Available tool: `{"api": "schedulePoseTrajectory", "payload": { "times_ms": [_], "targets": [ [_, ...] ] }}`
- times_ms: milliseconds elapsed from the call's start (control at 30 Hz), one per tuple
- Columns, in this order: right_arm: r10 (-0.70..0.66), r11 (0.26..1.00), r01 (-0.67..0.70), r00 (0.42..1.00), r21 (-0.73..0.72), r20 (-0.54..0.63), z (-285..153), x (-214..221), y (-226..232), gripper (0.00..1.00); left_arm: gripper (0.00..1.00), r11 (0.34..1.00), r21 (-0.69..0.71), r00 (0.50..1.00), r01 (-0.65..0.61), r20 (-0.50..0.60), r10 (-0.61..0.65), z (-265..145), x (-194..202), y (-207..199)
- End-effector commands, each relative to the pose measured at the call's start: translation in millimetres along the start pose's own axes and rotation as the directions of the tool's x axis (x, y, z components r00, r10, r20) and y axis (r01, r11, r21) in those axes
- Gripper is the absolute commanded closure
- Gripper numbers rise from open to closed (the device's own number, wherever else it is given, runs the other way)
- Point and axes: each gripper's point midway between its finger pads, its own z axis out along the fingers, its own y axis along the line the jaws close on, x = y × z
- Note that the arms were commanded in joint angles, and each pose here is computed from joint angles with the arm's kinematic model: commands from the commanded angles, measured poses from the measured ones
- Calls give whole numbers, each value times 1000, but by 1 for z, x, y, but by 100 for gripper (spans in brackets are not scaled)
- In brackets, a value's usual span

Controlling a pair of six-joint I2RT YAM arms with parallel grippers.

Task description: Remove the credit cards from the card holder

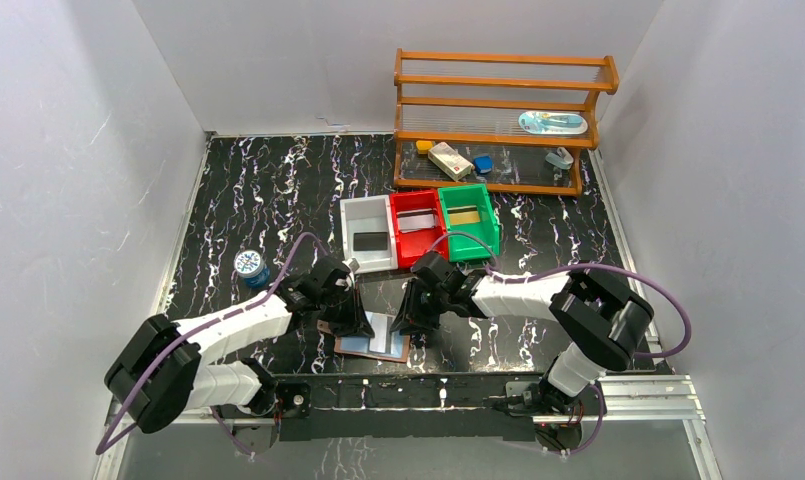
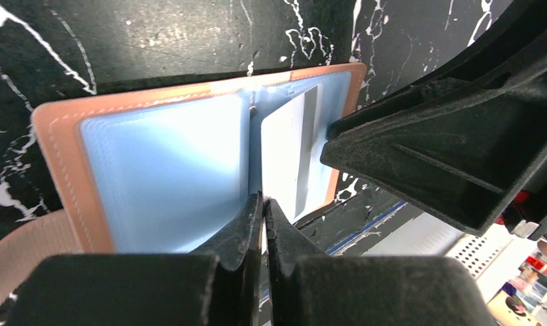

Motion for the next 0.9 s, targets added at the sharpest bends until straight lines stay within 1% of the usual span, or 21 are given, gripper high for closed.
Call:
{"api": "schedulePoseTrajectory", "payload": {
  "times_ms": [0, 167, 333, 467, 567, 633, 700, 767, 867],
  "targets": [
    [10, 987, -17, 999, 157, 49, 3, -7, -38, 62, 100, 996, -79, 999, -32, 36, 35, -9, -7, 9],
    [-14, 988, 3, 998, 156, 67, 1, -15, -35, 62, 100, 994, -107, 999, -37, 33, 41, -11, -6, 15],
    [-85, 984, 66, 990, 163, 110, -3, -33, -22, 61, 100, 995, -96, 999, -30, 31, 33, -9, -5, 14],
    [-174, 973, 147, 974, 178, 145, -11, -50, -3, 60, 100, 995, -98, 999, -26, 38, 30, -9, -6, 15],
    [-207, 974, 186, 962, 128, 177, -22, -54, 18, 60, 100, 993, -112, 998, -22, 57, 28, -11, -9, 16],
    [-196, 980, 188, 964, 57, 181, -24, -51, 30, 60, 100, 993, -116, 997, -20, 69, 29, -13, -11, 15],
    [-158, 986, 164, 975, -22, 159, -20, -43, 39, 60, 100, 994, -111, 997, -20, 73, 28, -14, -12, 14],
    [-121, 986, 132, 987, -100, 110, -16, -30, 47, 60, 100, 994, -102, 997, -23, 69, 30, -13, -11, 13],
    [-68, 991, 76, 994, -107, 80, -10, -18, 36, 59, 100, 994, -103, 997, -27, 62, 33, -13, -11, 12]
  ]
}}
